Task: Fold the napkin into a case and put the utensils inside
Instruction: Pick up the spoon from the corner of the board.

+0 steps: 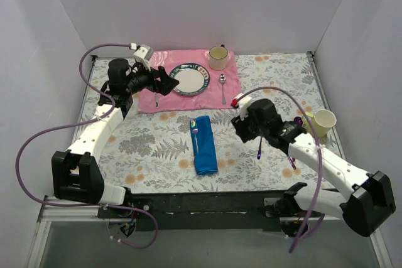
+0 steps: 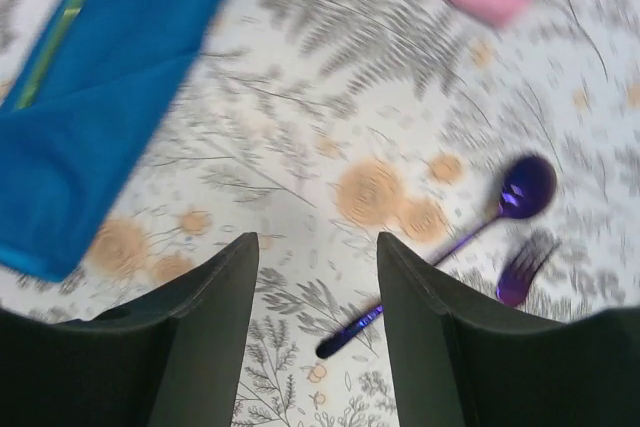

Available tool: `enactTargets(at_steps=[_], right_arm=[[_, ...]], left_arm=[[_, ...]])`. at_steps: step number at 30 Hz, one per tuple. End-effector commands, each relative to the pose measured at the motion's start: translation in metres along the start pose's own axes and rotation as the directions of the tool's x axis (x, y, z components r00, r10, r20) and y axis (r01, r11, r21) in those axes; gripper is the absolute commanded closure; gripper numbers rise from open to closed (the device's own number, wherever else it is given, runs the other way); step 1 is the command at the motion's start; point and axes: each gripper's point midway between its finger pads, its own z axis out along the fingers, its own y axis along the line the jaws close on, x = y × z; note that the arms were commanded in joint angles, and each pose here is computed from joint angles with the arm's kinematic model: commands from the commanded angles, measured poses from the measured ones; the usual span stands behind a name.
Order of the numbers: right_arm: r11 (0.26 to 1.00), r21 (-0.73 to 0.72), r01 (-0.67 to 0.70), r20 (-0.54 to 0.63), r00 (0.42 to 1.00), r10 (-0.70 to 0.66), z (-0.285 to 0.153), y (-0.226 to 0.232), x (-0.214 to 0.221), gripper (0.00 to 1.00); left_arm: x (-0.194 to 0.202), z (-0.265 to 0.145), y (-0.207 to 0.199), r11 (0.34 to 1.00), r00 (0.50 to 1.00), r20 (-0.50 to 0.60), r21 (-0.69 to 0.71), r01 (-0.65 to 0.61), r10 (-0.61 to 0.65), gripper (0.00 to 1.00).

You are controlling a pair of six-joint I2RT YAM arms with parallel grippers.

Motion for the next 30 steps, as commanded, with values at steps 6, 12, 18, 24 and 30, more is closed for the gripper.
enactTargets(at_steps=[6, 12, 18, 24, 30], right_arm=[[0.795, 0.382, -0.471, -0.155, 0.816, 0.557, 0.004, -0.083, 0.075, 0.50], [0.741, 0.458, -0.491, -0.193, 0.759, 0.622, 0.022, -0.098, 0.104, 0.54], [0.711, 0.499, -0.496, -0.219, 0.722, 0.657, 0.042, -0.105, 0.118, 0.61], [0.694, 0.533, -0.483, -0.265, 0.684, 0.680, 0.057, -0.107, 0.139, 0.64], [0.709, 0.487, -0.510, -0.293, 0.669, 0.683, 0.060, -0.104, 0.137, 0.96]], left_arm=[[0.002, 0.002, 0.016, 0.971, 0.979, 0.017, -0.123, 0.204, -0.203, 0.02], [0.006, -0.001, 0.016, 0.973, 0.982, 0.031, -0.131, 0.190, -0.188, 0.02], [0.015, -0.006, 0.015, 0.974, 0.983, 0.025, -0.136, 0.181, -0.179, 0.02], [0.020, -0.003, 0.014, 0.972, 0.980, 0.027, -0.123, 0.200, -0.199, 0.02], [0.030, -0.004, 0.009, 0.976, 0.980, -0.019, -0.095, 0.196, -0.199, 0.02]])
